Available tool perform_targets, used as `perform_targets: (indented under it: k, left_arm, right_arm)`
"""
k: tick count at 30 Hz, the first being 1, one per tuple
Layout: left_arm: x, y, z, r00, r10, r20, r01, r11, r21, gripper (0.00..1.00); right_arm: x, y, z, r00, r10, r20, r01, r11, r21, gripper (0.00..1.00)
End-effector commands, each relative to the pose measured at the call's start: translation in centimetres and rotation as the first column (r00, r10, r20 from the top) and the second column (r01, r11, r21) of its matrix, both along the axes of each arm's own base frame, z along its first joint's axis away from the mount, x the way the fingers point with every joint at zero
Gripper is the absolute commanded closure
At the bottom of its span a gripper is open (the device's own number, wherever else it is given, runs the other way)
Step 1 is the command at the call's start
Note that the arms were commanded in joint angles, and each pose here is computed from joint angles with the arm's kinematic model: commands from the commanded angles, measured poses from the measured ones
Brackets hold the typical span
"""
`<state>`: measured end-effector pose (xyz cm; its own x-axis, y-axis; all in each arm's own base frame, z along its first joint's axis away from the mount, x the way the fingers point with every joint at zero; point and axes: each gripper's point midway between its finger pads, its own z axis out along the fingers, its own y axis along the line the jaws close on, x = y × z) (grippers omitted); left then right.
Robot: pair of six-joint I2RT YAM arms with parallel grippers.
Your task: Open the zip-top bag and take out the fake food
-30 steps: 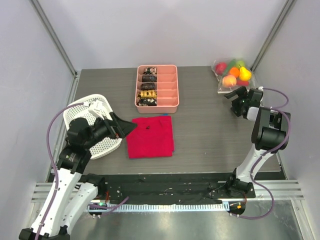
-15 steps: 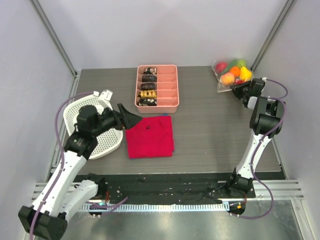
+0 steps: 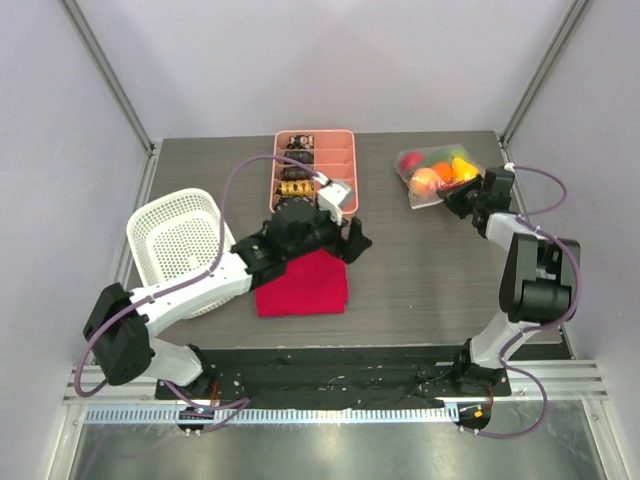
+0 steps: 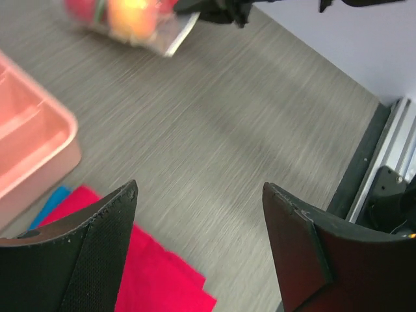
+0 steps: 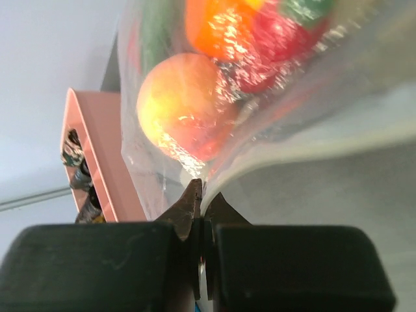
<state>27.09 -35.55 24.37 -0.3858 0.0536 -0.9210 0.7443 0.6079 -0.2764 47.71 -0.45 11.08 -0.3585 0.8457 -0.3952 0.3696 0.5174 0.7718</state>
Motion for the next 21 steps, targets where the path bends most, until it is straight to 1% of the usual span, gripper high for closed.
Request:
perform_targets:
  k: [1,3,4,5,6,7,8,11,12,14,19,21]
  left_arm:
    - [0.3,-4.3,3.6,0.915,-0.087,0.393,0.072,0.996,0.051,0.21]
    - [0.5,-5.1,2.6,0.903,-0.111,0.416,0.086,0.993,0.078,0.19]
    - [0.8,-5.5,2.5,0.893,-0.121,0.433,0.092,0.992,0.088,0.17]
    - [1.2,-6.1,1.0,0.898,-0.136,0.419,0.096,0.989,0.117,0.17]
    - [1.4,-6.4,0.7,0.896,-0.142,0.420,0.096,0.987,0.128,0.17]
    - [1.7,-6.8,0.6,0.894,-0.153,0.421,0.100,0.984,0.145,0.17]
    - [1.7,-7.3,-0.8,0.893,-0.189,0.408,0.124,0.975,0.182,0.17]
    - [1.7,-8.2,-0.9,0.894,-0.215,0.392,0.151,0.970,0.188,0.16]
    - [1.2,-8.7,-1.2,0.890,-0.253,0.380,0.191,0.963,0.192,0.16]
    - [0.9,-9.2,-0.9,0.885,-0.282,0.371,0.222,0.955,0.195,0.14]
    - [2.0,-9.6,-1.8,0.894,-0.276,0.353,0.196,0.949,0.245,0.13]
    - [2.0,-9.9,-1.4,0.892,-0.283,0.352,0.203,0.948,0.245,0.13]
  right_arm:
    - [-4.6,0.5,0.3,0.997,-0.004,-0.083,0.004,1.000,0.001,0.99]
    - [-6.1,1.5,2.0,0.998,0.015,-0.056,-0.015,1.000,-0.005,0.98]
    - [-7.0,1.8,2.0,0.997,0.016,-0.076,-0.017,1.000,-0.015,0.99]
    - [-7.6,1.9,2.4,0.997,0.015,-0.074,-0.017,1.000,-0.025,0.99]
    - [-8.4,2.1,2.2,0.997,0.007,-0.083,-0.010,0.999,-0.036,0.99]
    - [-9.0,2.7,3.5,0.998,0.016,-0.057,-0.018,0.999,-0.038,0.98]
    - [-9.4,3.1,3.7,0.998,0.020,-0.054,-0.022,0.999,-0.034,0.99]
    - [-10.5,4.0,4.9,0.998,0.046,-0.045,-0.047,0.998,-0.035,0.98]
    - [-10.6,4.1,5.3,0.998,0.052,-0.041,-0.054,0.998,-0.035,0.99]
    - [-11.1,4.6,6.2,0.997,0.073,-0.026,-0.073,0.997,-0.027,0.99]
    - [-12.0,4.7,7.5,0.997,0.083,-0.005,-0.083,0.995,-0.051,0.99]
    - [-12.3,5.0,7.9,0.995,0.100,0.003,-0.100,0.994,-0.052,0.99]
